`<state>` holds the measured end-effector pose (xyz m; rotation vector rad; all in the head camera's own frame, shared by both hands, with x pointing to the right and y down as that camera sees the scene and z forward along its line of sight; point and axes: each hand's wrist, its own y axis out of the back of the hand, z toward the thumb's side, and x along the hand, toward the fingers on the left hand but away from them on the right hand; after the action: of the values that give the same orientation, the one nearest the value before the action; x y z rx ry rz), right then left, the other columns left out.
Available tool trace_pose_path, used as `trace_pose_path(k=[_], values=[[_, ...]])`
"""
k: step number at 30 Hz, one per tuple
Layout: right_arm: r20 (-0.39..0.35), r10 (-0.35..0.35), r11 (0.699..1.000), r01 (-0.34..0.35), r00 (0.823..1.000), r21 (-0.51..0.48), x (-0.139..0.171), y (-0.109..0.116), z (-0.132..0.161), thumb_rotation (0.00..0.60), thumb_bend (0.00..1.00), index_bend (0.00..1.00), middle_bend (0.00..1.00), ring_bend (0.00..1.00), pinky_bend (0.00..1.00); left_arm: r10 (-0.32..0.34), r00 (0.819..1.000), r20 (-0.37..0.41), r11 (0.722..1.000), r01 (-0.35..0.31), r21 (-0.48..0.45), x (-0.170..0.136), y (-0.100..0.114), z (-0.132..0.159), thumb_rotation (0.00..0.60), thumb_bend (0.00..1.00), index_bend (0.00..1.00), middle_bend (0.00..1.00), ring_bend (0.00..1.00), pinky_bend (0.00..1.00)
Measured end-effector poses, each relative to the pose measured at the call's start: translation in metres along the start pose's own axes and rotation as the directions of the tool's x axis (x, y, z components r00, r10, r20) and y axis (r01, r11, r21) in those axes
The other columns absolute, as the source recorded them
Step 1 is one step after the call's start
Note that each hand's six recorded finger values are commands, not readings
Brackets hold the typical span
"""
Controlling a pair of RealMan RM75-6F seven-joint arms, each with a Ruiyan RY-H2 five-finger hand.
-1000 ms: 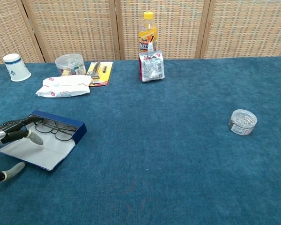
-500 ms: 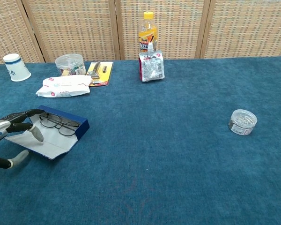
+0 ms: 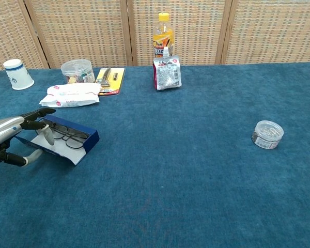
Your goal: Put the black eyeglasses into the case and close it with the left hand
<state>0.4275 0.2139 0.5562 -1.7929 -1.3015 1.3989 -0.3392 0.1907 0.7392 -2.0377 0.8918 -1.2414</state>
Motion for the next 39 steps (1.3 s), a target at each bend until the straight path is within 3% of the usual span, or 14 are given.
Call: trace_pose_path(k=[8,11,20,31,39], values=[[0.001,0.002,1.000,-0.002,1.000,-0.007,0.000,0.000,0.000,0.600,0.00,0.00,0.00,0.00,0.00,-0.001,1.000,-0.002,1.000,0.001,0.002,-0.001,0.000,0.002,0.600,0.51,0.74,0.00,0.00,0.00],[0.000,0.002,1.000,-0.002,1.000,-0.007,0.000,0.000,0.000,0.600,0.00,0.00,0.00,0.00,0.00,0.009,1.000,0.002,1.000,-0.009,0.006,-0.007,0.002,0.001,0.600,0.51,0.78,0.00,0.00,0.00],[-0.002,0.001,1.000,-0.001,1.000,-0.005,0.000,0.000,0.000,0.600,0.00,0.00,0.00,0.00,0.00,-0.003,1.000,-0.002,0.998,0.003,0.055,-0.043,0.013,-0.009,0.600,0.51,0.80,0.00,0.00,0.00],[-0.001,-0.003,1.000,0.003,1.000,-0.016,0.001,0.001,0.001,0.600,0.00,0.00,0.00,0.00,0.00,-0.078,0.994,-0.075,0.985,0.088,0.148,-0.096,0.031,-0.015,0.600,0.51,0.80,0.00,0.00,0.00],[-0.001,0.000,1.000,0.000,1.000,-0.014,0.001,0.000,0.000,0.600,0.00,0.00,0.00,0.00,0.00,-0.124,0.987,-0.103,0.981,0.138,0.139,-0.092,0.033,-0.009,0.600,0.52,0.80,0.00,0.00,0.00]])
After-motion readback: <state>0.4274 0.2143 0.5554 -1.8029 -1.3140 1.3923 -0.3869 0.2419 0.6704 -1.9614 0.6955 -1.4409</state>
